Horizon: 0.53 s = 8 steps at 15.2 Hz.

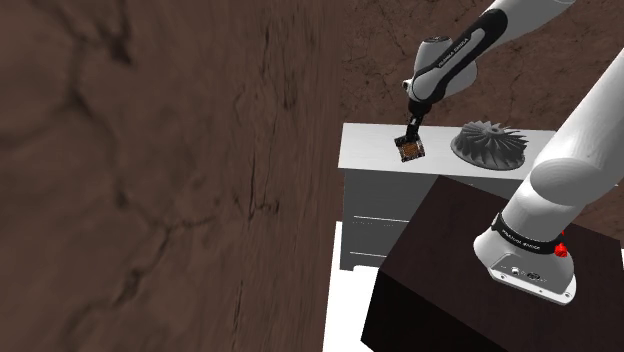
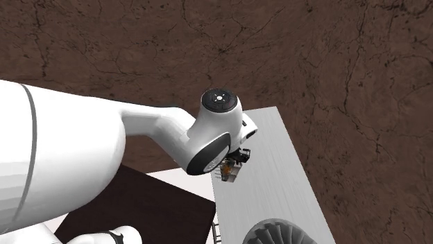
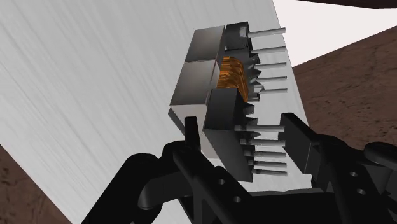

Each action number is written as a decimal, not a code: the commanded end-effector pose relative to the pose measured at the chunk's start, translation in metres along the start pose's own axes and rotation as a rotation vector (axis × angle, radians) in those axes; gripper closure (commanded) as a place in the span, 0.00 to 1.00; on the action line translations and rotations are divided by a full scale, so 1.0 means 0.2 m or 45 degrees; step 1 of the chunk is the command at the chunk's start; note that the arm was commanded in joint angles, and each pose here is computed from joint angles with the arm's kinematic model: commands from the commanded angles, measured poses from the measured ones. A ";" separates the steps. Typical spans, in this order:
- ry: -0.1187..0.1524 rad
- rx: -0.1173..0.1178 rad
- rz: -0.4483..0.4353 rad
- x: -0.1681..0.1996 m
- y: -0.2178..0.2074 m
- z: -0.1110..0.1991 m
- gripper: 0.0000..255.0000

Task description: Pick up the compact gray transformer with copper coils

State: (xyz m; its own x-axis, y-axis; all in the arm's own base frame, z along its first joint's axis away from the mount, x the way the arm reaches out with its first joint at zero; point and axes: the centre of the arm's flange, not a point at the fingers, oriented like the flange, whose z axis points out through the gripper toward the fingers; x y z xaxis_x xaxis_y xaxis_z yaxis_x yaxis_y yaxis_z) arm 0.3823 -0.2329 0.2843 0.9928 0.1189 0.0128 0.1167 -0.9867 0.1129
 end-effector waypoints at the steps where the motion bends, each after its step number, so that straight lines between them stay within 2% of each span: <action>1: 0.000 0.000 0.000 0.01 0.00 -0.06 1.00; 8: 0.000 0.000 0.000 0.01 0.02 -0.24 1.00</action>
State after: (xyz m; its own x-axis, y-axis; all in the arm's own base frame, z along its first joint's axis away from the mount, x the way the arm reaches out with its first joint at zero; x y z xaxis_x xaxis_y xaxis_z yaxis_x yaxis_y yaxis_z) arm 0.3828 -0.2313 0.3277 0.9928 0.1189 0.0128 0.1167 -0.9867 0.1131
